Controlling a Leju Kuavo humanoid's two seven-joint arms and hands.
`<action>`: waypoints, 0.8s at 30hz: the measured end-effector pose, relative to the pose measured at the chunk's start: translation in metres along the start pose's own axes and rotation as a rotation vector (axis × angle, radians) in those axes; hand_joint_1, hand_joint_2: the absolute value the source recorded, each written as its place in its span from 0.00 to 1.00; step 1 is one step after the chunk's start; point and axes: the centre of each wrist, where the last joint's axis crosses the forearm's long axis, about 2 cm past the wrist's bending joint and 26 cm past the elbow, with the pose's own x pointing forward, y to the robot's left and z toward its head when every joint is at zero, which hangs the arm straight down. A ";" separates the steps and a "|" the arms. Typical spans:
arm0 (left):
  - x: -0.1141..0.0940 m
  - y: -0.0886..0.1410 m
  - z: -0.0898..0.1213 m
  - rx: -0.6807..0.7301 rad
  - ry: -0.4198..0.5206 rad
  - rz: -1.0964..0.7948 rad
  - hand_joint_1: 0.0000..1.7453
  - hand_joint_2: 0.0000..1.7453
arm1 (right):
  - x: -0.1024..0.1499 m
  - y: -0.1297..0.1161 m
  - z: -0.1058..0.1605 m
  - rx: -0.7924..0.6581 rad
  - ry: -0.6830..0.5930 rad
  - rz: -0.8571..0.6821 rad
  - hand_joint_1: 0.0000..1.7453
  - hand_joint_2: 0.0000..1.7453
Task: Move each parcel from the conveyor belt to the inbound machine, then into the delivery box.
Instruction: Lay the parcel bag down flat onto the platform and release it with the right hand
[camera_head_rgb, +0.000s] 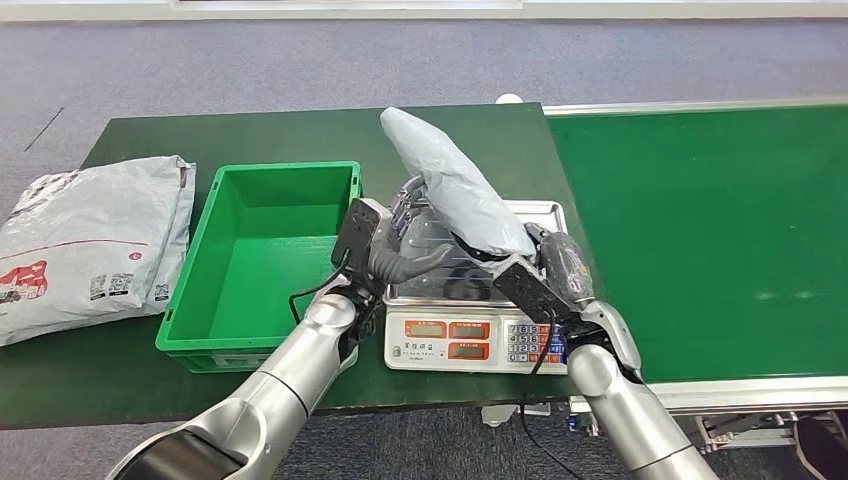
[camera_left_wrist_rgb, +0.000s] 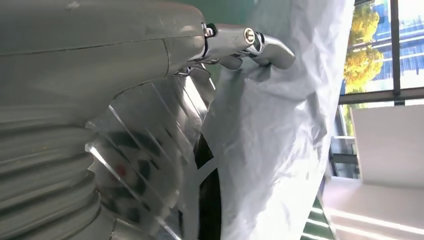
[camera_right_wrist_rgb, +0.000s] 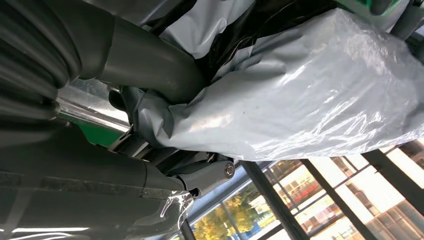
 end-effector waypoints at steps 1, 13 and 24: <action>0.000 0.000 0.000 0.001 0.000 0.000 0.00 1.00 | 0.002 0.001 0.000 0.003 -0.006 0.000 1.00 1.00; 0.000 0.004 0.001 0.012 -0.014 0.001 0.00 1.00 | 0.017 0.016 0.004 0.063 -0.062 -0.004 1.00 1.00; -0.001 0.011 0.003 0.029 -0.028 -0.040 0.00 1.00 | 0.045 0.046 0.035 0.058 -0.082 -0.030 0.00 1.00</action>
